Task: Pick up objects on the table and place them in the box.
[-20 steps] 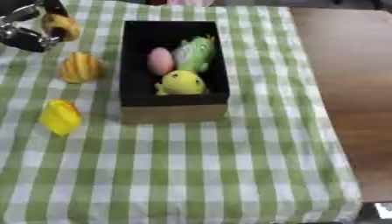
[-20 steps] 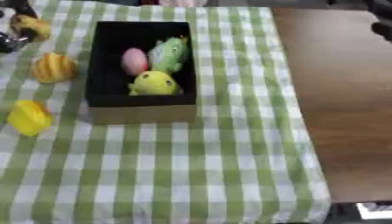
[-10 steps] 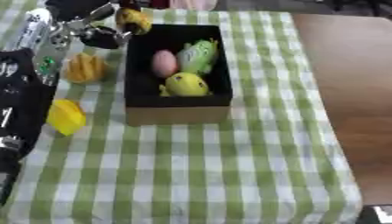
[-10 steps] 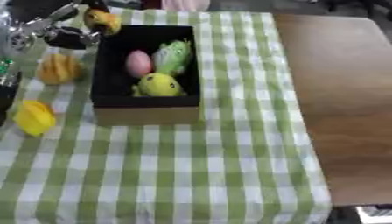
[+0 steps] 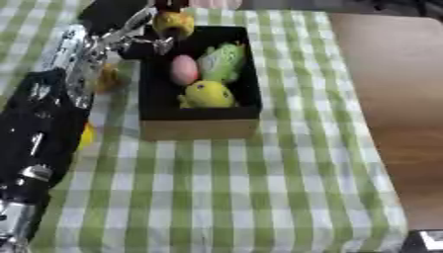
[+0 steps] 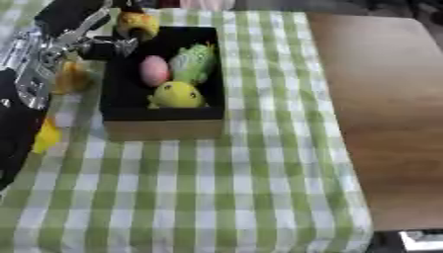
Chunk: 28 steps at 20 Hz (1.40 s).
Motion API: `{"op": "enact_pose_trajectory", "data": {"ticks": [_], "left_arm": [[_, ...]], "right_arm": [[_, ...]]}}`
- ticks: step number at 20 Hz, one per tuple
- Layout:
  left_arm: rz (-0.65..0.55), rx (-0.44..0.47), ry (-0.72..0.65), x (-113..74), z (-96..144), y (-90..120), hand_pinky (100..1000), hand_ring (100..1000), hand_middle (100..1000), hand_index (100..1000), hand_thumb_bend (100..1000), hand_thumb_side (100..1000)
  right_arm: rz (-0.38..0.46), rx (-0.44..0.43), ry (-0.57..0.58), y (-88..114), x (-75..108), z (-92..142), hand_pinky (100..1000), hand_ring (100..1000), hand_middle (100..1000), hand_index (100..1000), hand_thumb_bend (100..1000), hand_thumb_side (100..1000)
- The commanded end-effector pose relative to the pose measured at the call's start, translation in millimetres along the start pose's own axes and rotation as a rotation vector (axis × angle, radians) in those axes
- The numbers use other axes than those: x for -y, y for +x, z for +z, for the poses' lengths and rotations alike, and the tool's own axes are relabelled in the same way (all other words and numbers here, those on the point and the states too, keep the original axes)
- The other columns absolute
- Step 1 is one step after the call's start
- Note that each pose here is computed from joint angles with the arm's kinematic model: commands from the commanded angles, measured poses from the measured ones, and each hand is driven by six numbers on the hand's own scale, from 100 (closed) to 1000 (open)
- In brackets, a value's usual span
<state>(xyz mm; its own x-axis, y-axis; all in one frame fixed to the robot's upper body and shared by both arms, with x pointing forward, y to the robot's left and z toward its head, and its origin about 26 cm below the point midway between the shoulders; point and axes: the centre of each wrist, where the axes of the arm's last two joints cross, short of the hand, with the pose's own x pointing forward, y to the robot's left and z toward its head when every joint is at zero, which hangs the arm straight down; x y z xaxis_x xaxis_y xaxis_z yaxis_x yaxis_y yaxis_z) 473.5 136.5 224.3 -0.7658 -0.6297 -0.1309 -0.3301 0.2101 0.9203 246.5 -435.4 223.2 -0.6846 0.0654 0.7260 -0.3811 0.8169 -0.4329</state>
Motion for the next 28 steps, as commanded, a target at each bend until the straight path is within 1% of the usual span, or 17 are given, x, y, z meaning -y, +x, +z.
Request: {"op": "enact_pose_trajectory", "data": {"ticks": [1, 2, 4, 5, 6, 8, 9, 11, 14, 16, 19, 22, 23, 24, 25, 26, 28], "left_arm": [[-0.028, 0.025, -0.044, -3.8, -3, 3, 744, 600, 531, 640, 100, 100], [-0.035, 0.026, -0.081, -0.5, -2, 2, 758, 622, 557, 672, 100, 156], [-0.050, 0.022, -0.142, 2.4, 0, 2, 804, 699, 623, 748, 100, 275], [-0.056, 0.021, -0.165, 2.6, 0, 2, 841, 748, 673, 797, 100, 371], [-0.059, 0.022, -0.182, 2.3, 0, 2, 868, 783, 714, 831, 119, 439], [-0.062, 0.021, -0.198, 1.0, -1, 3, 915, 834, 768, 879, 207, 594], [-0.062, 0.019, -0.203, 0.8, -1, 4, 938, 854, 788, 897, 305, 724], [-0.065, 0.008, -0.207, 0.8, 1, 4, 959, 872, 806, 912, 388, 803], [-0.072, -0.008, -0.198, 0.1, 3, 3, 971, 890, 819, 924, 449, 815], [-0.080, -0.012, -0.191, -0.6, 5, 1, 971, 898, 823, 928, 469, 813], [-0.087, -0.015, -0.177, -3.3, 8, -1, 966, 898, 821, 926, 453, 799], [-0.102, -0.021, -0.146, -13.7, 14, -9, 942, 885, 808, 914, 372, 728], [-0.111, -0.022, -0.133, -19.8, 17, -13, 938, 882, 805, 912, 364, 722], [-0.116, -0.025, -0.125, -25.5, 22, -19, 929, 875, 798, 905, 320, 714], [-0.115, -0.028, -0.122, -31.1, 28, -25, 928, 874, 797, 904, 315, 713], [-0.109, -0.034, -0.126, -36.5, 36, -33, 921, 866, 790, 896, 268, 716], [-0.075, -0.050, -0.135, -48.4, 54, -48, 920, 864, 788, 893, 242, 722]], "right_arm": [[0.030, -0.011, 0.024, 4, 3.9, -4, 1000, 1000, 613, 991, 100, 885], [0.030, -0.017, 0.024, 3, 3.5, -3, 1000, 1000, 613, 991, 100, 886], [0.030, -0.027, 0.024, 2, 2.8, -2, 1000, 1000, 612, 992, 100, 887], [0.031, -0.032, 0.023, 2, 2.4, -1, 1000, 1000, 612, 992, 100, 888], [0.031, -0.036, 0.023, 1, 2.1, -1, 1000, 1000, 612, 992, 100, 889], [0.032, -0.042, 0.021, 0, 1.4, 0, 1000, 1000, 612, 992, 100, 889], [0.031, -0.044, 0.020, 0, 1.1, 1, 1000, 1000, 612, 992, 100, 890], [0.031, -0.050, 0.017, -1, 0.5, 2, 1000, 1000, 612, 992, 100, 891], [0.034, -0.059, 0.017, -2, -0.6, 4, 1000, 1000, 612, 992, 100, 892], [0.038, -0.062, 0.016, -2, -1.5, 6, 1000, 1000, 612, 992, 100, 892], [0.044, -0.064, 0.009, -2, -2.5, 9, 1000, 1000, 612, 992, 100, 891], [0.050, -0.067, -0.003, -1, -3.2, 13, 1000, 1000, 613, 992, 100, 887], [0.051, -0.070, -0.010, -1, -3.2, 15, 1000, 1000, 613, 992, 100, 887], [0.052, -0.074, -0.018, -1, -3.2, 17, 1000, 1000, 613, 992, 100, 885], [0.052, -0.078, -0.027, -1, -3.0, 20, 1000, 1000, 613, 992, 100, 885], [0.052, -0.083, -0.036, 0, -2.8, 22, 1000, 1000, 614, 992, 100, 884], [0.049, -0.090, -0.052, 1, -2.8, 26, 1000, 1000, 614, 993, 100, 883]]}}
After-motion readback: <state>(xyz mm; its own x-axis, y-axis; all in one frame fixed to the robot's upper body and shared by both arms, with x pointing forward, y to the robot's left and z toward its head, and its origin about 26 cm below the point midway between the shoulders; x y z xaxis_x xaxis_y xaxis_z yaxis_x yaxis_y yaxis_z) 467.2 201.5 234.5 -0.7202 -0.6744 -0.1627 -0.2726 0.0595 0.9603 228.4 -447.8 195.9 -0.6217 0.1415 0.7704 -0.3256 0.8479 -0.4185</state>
